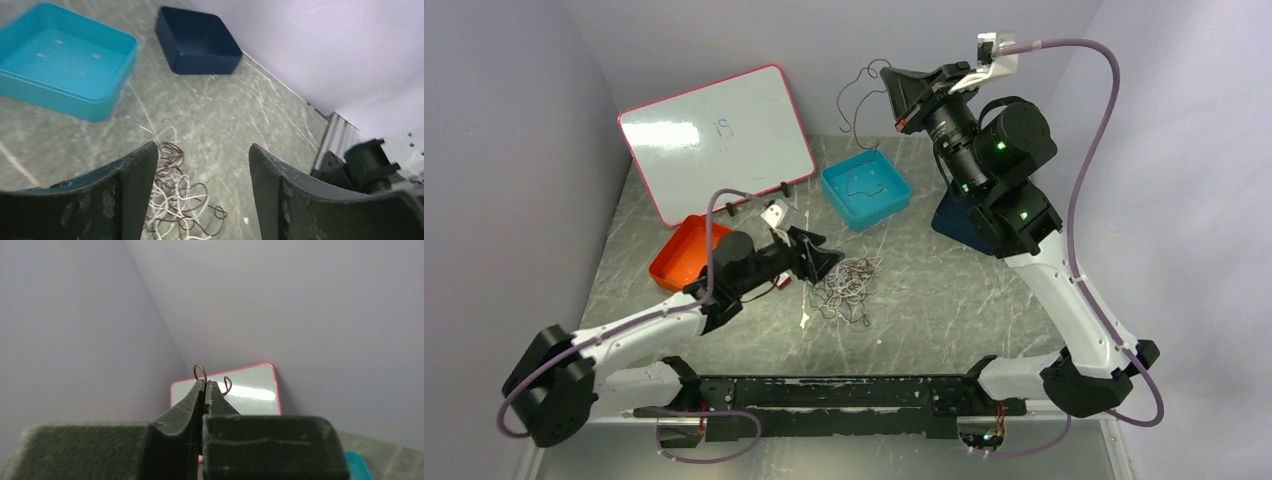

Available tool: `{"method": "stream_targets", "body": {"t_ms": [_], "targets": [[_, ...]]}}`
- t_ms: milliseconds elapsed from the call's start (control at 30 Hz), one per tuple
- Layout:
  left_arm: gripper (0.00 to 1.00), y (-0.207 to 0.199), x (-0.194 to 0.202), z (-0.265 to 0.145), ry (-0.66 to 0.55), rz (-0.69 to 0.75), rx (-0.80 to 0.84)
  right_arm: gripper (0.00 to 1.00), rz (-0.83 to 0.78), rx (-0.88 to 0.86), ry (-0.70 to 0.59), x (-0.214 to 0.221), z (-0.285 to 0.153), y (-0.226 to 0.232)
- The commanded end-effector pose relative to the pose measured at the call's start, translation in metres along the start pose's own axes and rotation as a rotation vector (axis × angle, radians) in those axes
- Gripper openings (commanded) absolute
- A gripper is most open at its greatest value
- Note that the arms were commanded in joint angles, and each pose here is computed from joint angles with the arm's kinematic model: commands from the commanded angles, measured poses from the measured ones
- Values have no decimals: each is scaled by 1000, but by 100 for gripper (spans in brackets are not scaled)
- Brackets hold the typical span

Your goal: Untangle the cables

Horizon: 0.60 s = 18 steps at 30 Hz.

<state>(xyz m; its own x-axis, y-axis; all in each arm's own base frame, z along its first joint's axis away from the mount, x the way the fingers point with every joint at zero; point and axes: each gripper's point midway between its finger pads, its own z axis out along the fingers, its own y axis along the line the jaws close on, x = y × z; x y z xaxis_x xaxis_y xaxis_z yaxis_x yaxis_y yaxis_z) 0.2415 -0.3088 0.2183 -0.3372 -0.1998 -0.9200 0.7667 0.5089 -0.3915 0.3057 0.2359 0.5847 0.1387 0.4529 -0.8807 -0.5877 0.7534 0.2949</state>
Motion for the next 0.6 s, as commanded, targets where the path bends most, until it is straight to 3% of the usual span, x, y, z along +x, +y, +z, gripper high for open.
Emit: {"method": "stream_targets", "body": {"t_ms": [0,267,400,567], "targets": [[74,20,-24,-20,2,67,-187,0,-64,123,64,12,-14,-27],[83,58,-37,-57,109,87,-466,0,-138,284,311,75,-2,-84],[86,75,-31,-73,184,41,-570,0,-91,314,361,92,11,-127],[97,75,-41,-87,150,18,-603,0,-85,298,407,115,34,-150]]}}
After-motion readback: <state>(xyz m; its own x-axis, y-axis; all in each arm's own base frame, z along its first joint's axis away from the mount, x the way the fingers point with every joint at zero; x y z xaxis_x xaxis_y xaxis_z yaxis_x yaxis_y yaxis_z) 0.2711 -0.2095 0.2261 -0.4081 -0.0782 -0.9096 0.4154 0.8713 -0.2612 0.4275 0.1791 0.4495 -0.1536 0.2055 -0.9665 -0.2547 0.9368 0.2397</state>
